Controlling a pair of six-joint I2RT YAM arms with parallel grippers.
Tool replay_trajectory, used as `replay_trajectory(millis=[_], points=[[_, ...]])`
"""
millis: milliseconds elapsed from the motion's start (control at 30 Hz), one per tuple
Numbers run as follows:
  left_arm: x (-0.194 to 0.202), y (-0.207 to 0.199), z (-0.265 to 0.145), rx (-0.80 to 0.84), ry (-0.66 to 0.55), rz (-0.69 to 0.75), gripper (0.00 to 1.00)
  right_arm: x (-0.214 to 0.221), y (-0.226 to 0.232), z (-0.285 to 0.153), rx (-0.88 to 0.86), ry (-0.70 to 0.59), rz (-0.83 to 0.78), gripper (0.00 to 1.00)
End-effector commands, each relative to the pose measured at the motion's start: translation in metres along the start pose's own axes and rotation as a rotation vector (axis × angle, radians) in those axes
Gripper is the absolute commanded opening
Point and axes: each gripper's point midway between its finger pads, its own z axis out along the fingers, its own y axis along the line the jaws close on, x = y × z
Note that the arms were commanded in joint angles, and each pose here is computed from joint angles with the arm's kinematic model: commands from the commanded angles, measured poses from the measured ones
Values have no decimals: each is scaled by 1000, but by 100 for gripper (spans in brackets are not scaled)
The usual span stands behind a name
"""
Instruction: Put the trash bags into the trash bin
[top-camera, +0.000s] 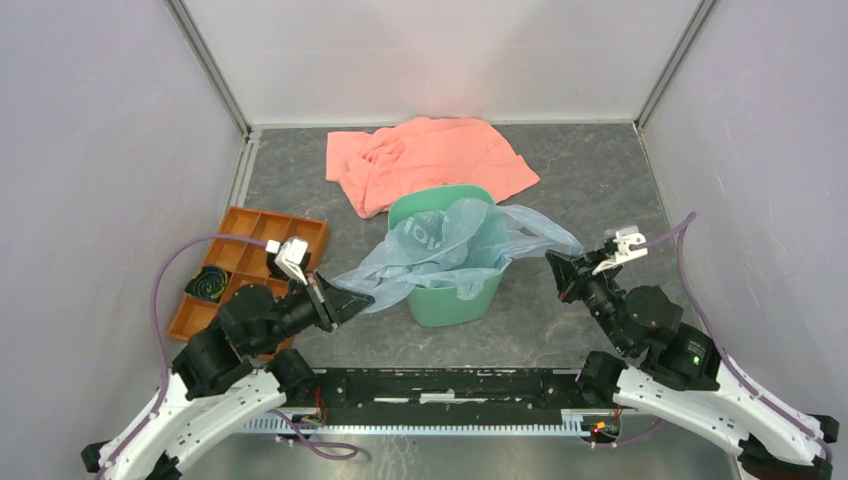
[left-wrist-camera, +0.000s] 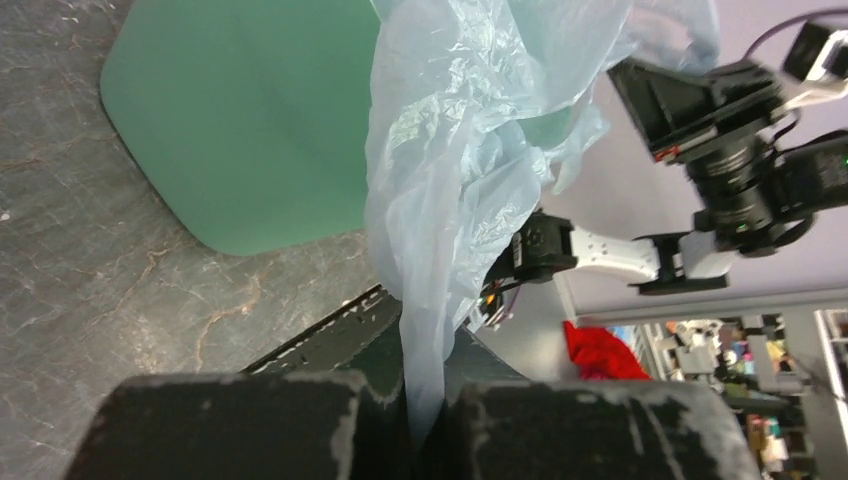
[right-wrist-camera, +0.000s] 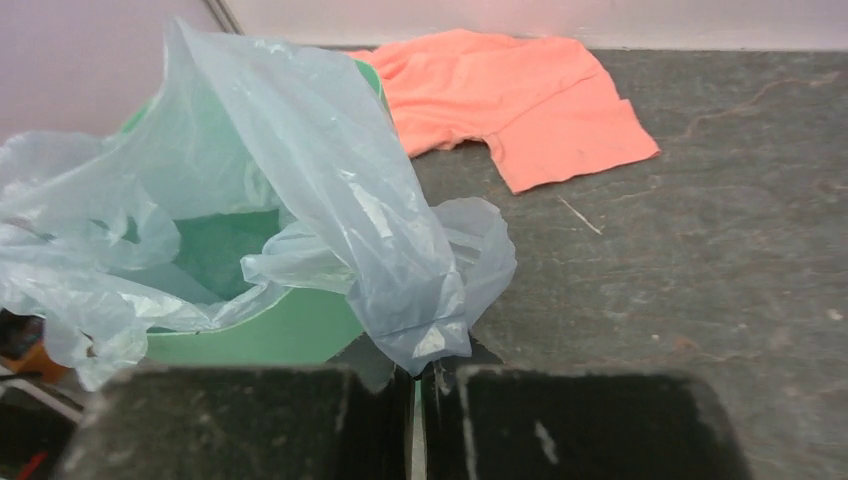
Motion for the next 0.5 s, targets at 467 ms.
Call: replay_trajectory(millis=[467], points=[[43, -27, -10, 267, 201, 152, 2, 10, -16, -26, 2, 156, -145, 1]])
